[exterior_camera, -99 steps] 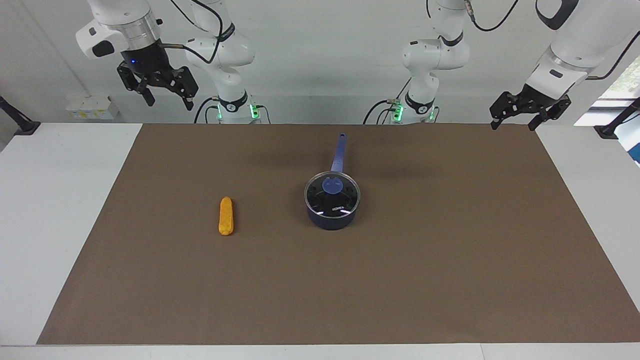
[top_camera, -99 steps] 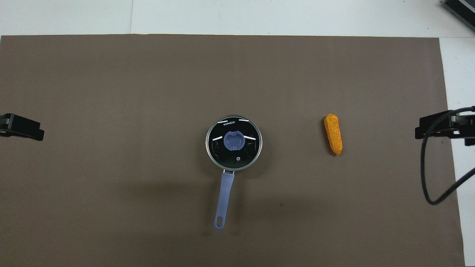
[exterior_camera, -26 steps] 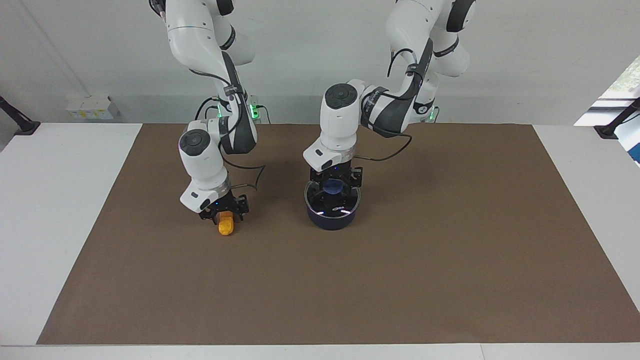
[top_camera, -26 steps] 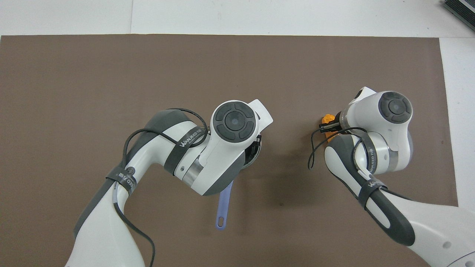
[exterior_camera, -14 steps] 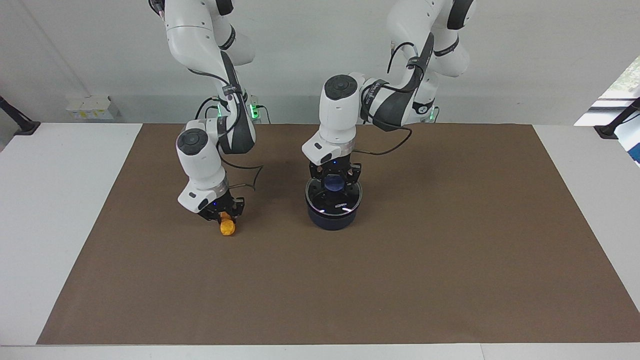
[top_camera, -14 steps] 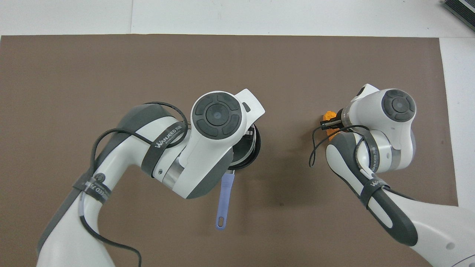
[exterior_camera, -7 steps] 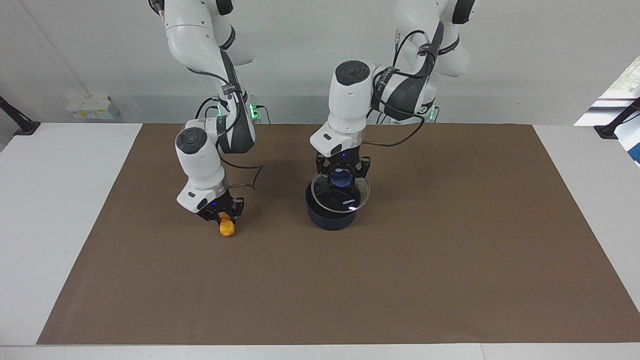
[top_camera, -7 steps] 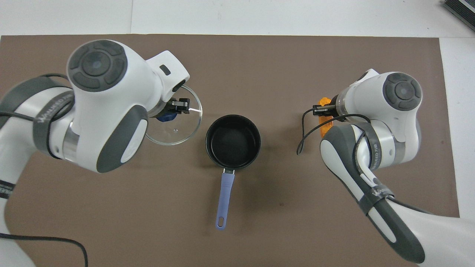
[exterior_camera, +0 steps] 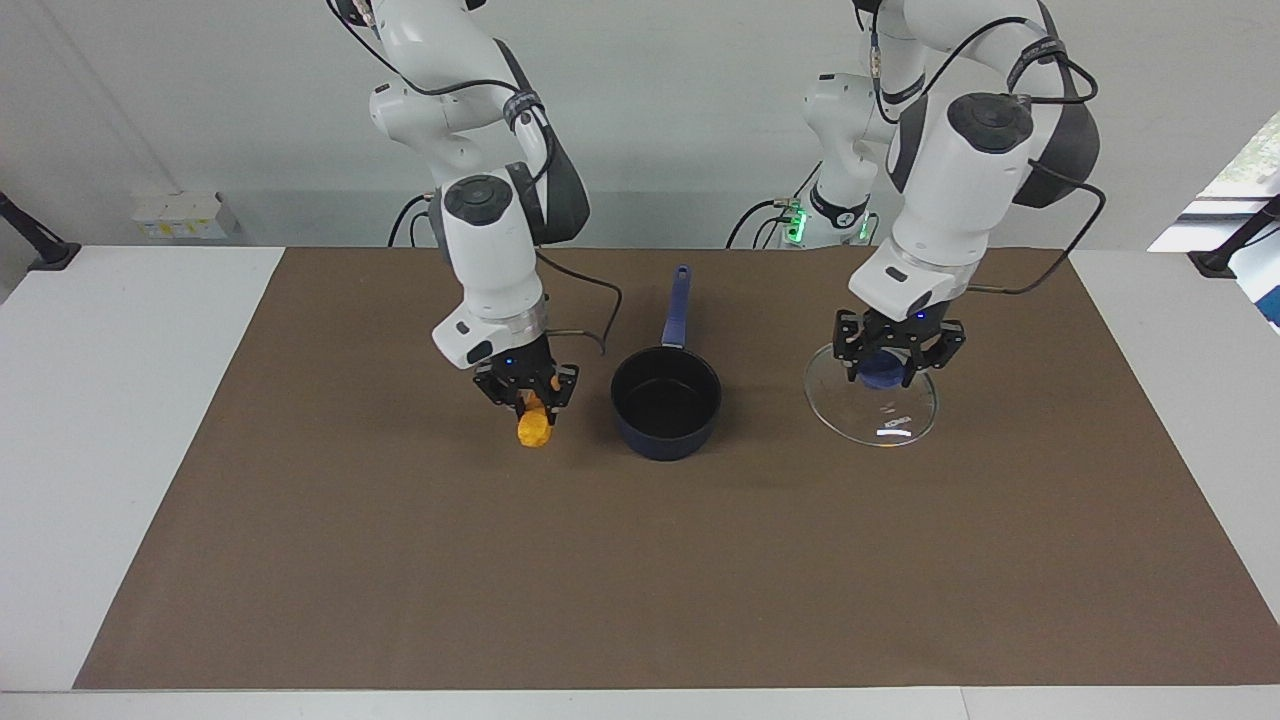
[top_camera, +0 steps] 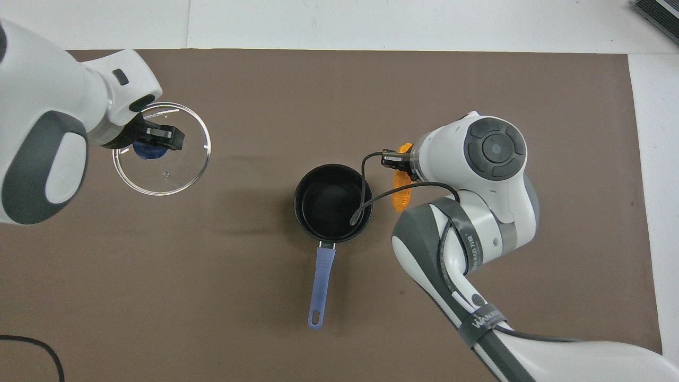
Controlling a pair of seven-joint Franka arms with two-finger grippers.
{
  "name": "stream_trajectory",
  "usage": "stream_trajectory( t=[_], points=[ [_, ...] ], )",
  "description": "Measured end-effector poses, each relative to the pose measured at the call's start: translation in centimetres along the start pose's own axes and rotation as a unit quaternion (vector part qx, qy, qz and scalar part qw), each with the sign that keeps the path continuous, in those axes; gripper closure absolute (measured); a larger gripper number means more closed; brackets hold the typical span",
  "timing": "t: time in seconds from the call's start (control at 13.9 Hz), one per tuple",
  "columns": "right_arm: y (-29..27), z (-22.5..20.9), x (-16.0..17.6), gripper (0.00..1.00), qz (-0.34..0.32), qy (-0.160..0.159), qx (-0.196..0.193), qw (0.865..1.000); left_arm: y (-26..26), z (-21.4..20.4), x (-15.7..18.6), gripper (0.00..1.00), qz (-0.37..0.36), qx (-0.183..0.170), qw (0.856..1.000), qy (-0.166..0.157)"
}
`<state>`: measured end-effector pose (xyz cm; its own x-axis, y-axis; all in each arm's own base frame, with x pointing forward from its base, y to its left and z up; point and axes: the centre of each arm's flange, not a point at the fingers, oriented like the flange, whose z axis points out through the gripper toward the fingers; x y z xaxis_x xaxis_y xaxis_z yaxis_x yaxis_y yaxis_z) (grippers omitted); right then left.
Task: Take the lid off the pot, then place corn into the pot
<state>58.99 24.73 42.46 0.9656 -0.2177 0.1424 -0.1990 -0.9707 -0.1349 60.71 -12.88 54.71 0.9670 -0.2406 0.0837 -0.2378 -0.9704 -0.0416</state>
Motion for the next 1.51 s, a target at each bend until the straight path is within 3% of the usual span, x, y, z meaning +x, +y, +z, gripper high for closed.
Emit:
stream_trajectory(
  t=[0.5,0.86,1.29,1.51],
  points=[
    [-5.8,2.1,-3.8,0.60,0.061,-0.018,0.035,0.997,-12.3,-0.4,-3.4,0.34,0.023,-0.014,0.999,-0.039],
    [-8.4,6.0,-5.5,0.60,0.089,-0.018,0.043,0.995,-12.6,1.9,-7.3,0.34,0.028,-0.021,0.998,-0.049],
    [-8.9,7.3,-6.0,0.56,0.086,-0.023,0.041,0.995,-13.5,11.0,-11.9,0.34,0.009,-0.023,0.998,-0.052],
    [-8.8,8.6,-6.3,0.53,0.087,-0.031,0.034,0.995,-14.8,16.7,-14.6,0.34,0.005,-0.017,0.999,-0.033]
  ],
)
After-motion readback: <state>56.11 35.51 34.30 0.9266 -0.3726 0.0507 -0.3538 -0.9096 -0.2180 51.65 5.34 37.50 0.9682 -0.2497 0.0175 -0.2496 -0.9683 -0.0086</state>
